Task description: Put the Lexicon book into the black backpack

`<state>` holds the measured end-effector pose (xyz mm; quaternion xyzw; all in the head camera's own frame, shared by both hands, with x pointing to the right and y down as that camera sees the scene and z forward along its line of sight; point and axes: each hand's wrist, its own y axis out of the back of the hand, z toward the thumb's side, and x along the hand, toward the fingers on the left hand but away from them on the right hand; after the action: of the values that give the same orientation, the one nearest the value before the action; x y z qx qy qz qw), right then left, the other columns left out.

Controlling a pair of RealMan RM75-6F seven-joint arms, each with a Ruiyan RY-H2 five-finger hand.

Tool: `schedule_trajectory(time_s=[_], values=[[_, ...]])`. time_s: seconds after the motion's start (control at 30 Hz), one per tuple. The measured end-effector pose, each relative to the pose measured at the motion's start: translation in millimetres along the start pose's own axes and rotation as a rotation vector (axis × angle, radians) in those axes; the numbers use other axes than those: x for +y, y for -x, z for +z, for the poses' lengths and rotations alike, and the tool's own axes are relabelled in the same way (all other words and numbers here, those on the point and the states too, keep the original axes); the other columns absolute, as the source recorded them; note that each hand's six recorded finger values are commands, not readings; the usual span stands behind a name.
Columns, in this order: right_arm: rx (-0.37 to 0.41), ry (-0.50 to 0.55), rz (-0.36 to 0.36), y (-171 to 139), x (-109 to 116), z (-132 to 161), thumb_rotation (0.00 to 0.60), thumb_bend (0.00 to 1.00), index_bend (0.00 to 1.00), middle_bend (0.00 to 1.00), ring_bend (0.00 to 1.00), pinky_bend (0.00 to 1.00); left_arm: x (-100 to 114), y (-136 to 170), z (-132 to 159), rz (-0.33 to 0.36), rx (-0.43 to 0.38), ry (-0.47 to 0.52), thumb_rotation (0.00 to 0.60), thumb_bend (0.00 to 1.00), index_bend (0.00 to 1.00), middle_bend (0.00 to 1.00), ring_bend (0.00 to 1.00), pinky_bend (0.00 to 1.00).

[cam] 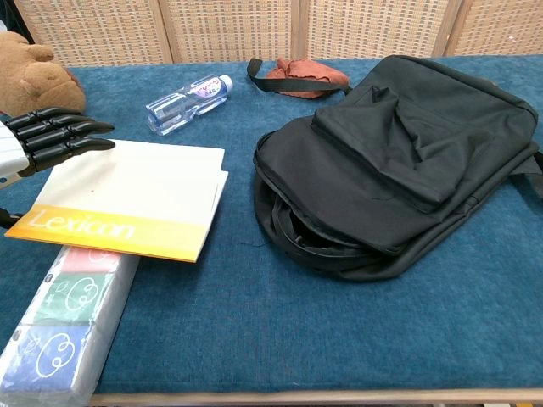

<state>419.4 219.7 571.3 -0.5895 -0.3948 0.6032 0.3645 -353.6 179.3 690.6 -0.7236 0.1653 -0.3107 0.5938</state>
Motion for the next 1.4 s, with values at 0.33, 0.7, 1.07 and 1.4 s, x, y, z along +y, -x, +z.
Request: schedule_trajectory(time_s=[0.33,0.7,1.07,1.4], values=[[0.004,-0.001,0.014,-1,0,0,0.6,0.0,0.0,0.0,0.0,0.0,0,-3,7,0.006,-0.033,-0.009,0.6,0.54,0.51,0.34,0.34,0.46],[0.011,-0.005,0.028,-3,-1,1,0.6,0.0,0.0,0.0,0.0,0.0,14,-2,8,0.086,-0.024,0.034,0.6,0.62,0.78,0.6,0.56,0.65],[0.038,0.002,0.055,0,-5,6,0.6,0.0,0.0,0.0,0.0,0.0,36,-14,-10,0.214,0.067,0.064,0.6,0.66,0.85,0.68,0.62,0.7],[0.156,0.007,0.139,23,-5,28,0.6,0.0,0.0,0.0,0.0,0.0,85,-42,-40,0.38,0.076,-0.006,0.6,0.66,0.86,0.68,0.62,0.7]])
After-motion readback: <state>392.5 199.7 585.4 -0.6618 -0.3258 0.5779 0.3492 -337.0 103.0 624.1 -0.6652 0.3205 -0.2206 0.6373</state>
